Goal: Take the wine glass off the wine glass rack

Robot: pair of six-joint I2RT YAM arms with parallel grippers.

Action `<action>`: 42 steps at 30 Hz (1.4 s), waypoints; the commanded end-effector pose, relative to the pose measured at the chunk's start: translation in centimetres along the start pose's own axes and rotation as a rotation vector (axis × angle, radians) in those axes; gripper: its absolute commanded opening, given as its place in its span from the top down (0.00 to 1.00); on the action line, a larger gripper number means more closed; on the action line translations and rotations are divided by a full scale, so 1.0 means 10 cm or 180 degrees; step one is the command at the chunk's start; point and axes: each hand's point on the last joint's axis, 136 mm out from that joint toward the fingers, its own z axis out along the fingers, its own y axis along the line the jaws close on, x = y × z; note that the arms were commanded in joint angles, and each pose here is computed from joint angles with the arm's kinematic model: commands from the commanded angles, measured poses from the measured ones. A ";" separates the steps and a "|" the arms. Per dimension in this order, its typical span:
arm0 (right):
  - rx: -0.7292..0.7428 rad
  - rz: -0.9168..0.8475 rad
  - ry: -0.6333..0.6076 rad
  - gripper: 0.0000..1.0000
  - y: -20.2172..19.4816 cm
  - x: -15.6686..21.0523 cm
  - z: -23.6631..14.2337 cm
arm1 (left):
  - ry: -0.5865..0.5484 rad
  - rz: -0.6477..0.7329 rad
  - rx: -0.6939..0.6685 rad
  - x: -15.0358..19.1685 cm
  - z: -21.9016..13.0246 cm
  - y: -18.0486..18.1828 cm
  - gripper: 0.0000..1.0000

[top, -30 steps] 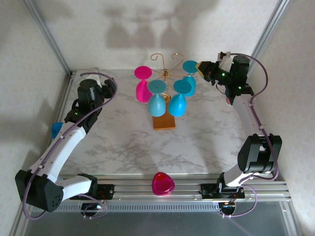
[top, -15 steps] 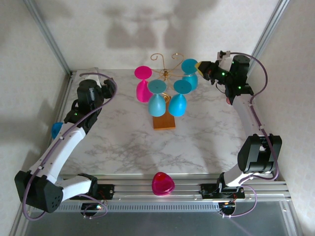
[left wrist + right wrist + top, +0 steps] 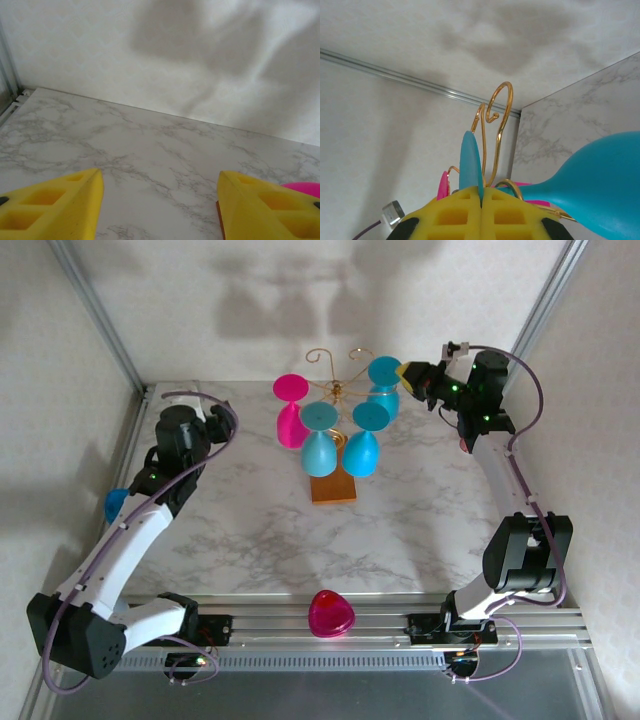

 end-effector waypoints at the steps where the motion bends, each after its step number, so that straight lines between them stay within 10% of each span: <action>1: -0.0123 -0.0062 0.0020 1.00 0.12 0.01 -0.01 | -0.0079 0.0055 -0.0039 -0.05 -0.07 0.02 0.39; 42: -0.0021 -0.0125 -0.0021 1.00 0.18 0.26 -0.33 | -0.0086 0.0071 -0.0088 0.01 -0.12 0.07 0.39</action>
